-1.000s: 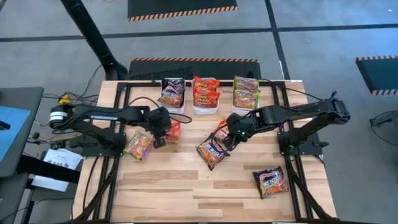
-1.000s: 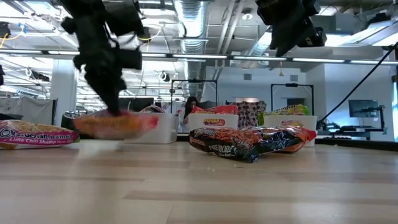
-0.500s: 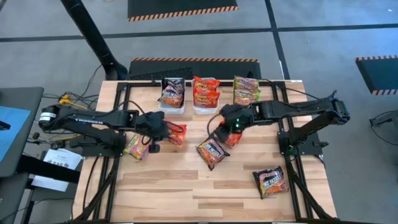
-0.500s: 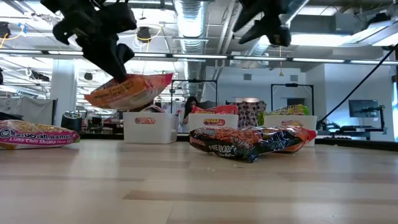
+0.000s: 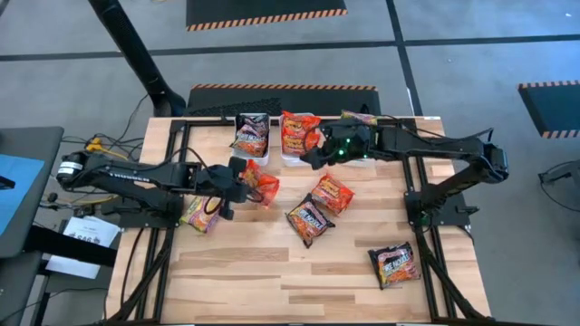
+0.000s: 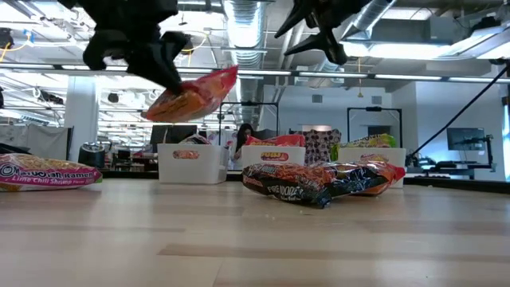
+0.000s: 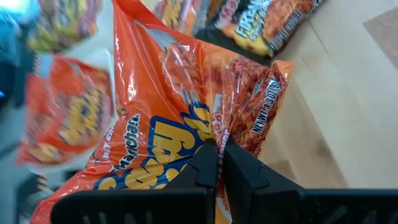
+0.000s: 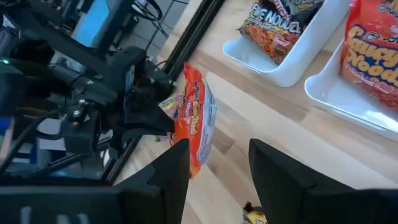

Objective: Sort Maruchan noodles
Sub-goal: Put the orange noodle pack into the middle white bin

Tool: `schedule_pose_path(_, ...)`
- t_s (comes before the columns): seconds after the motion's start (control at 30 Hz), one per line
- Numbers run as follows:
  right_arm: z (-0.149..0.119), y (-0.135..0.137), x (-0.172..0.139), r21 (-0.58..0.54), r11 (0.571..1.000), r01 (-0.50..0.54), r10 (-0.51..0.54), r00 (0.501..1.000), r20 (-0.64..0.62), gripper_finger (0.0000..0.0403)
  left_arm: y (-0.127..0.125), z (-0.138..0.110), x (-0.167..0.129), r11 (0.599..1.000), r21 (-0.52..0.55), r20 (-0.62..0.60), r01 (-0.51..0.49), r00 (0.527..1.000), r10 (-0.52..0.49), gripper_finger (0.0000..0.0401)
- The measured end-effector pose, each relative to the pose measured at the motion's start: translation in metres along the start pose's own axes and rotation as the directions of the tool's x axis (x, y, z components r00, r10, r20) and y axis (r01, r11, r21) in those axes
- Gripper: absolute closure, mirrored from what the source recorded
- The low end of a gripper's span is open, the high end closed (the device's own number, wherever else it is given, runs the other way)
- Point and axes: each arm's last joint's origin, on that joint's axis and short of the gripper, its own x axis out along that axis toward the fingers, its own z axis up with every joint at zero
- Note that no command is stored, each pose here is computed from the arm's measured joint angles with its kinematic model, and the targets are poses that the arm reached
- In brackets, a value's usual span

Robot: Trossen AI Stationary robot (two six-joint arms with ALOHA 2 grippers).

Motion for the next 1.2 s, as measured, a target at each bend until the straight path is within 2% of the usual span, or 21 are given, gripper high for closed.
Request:
schedule_pose_path(0.3, 0.0, 0.01, 0.0, -0.011, 0.997, -0.081, 0.081, 0.996, 0.024, 0.0215, 0.018, 0.021, -0.013, 0.988, 0.125, 0.053, -0.094, 0.995, 0.088, 0.0401)
schedule_pose_path(0.63, -0.007, 0.028, -0.001, -0.034, 0.982, -0.185, 0.187, 0.981, 0.052, 0.0215, 0.029, 0.038, -0.022, 0.986, 0.129, 0.091, -0.107, 0.991, 0.096, 0.0401)
schedule_pose_path(0.73, -0.01, 0.031, -0.002, 0.003, 0.982, -0.188, 0.187, 0.98, 0.065, 0.0215, 0.03, 0.043, -0.018, 0.986, 0.131, 0.094, -0.106, 0.991, 0.094, 0.0401)
schedule_pose_path(0.93, -0.014, 0.033, -0.002, 0.004, 0.986, -0.169, 0.168, 0.983, 0.071, 0.0218, 0.025, 0.048, -0.015, 0.985, 0.155, 0.083, -0.077, 0.994, 0.065, 0.0401)
schedule_pose_path(1.2, -0.026, 0.033, 0.009, -0.005, 0.989, -0.147, 0.147, 0.989, 0.024, 0.0227, 0.022, 0.052, -0.006, 0.984, 0.137, 0.065, -0.117, 0.992, 0.109, 0.0401)
